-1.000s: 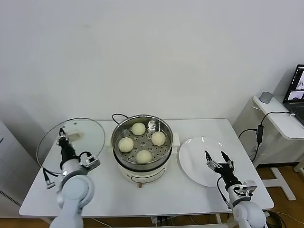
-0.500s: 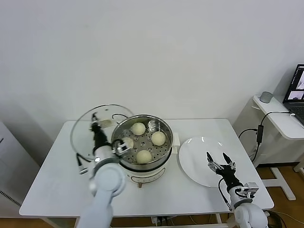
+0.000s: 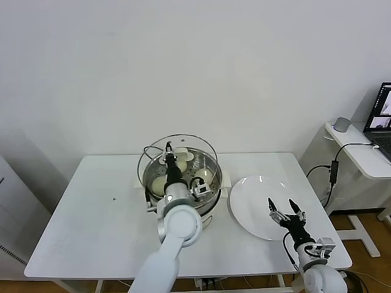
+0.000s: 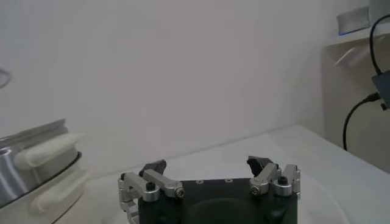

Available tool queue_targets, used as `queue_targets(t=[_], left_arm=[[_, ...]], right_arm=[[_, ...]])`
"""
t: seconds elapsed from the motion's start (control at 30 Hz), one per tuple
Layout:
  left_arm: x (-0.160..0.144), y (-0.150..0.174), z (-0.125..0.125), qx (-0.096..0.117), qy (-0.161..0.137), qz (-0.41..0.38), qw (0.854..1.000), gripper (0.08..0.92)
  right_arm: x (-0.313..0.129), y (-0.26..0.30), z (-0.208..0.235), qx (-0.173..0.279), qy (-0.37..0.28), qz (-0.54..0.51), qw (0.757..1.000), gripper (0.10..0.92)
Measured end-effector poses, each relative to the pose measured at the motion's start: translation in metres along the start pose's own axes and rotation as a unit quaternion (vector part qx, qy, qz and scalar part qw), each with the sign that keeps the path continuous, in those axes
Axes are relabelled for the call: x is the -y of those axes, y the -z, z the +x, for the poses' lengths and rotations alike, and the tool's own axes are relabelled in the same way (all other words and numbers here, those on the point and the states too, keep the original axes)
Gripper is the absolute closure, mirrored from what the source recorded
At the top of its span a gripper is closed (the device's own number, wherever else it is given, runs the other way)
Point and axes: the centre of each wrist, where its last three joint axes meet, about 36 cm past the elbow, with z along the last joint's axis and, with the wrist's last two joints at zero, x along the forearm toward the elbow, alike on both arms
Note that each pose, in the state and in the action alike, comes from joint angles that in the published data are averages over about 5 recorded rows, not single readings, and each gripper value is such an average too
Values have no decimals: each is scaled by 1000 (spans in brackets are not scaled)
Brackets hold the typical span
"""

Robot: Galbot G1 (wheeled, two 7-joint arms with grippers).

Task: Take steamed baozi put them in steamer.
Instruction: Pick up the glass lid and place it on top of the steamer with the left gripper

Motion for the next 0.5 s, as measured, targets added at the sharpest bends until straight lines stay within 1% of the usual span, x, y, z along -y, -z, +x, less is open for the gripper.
queue_targets(t=[0.17,0.5], left_arm=[[11,5,-4,5,-6,-11,1000,871],[26,11,-7,10,-8,-24,1000,871]], right_arm=[[-2,-1,-1,0,0,0,1000,200],[-3,-2,-2,-1,2,1,1000,200]])
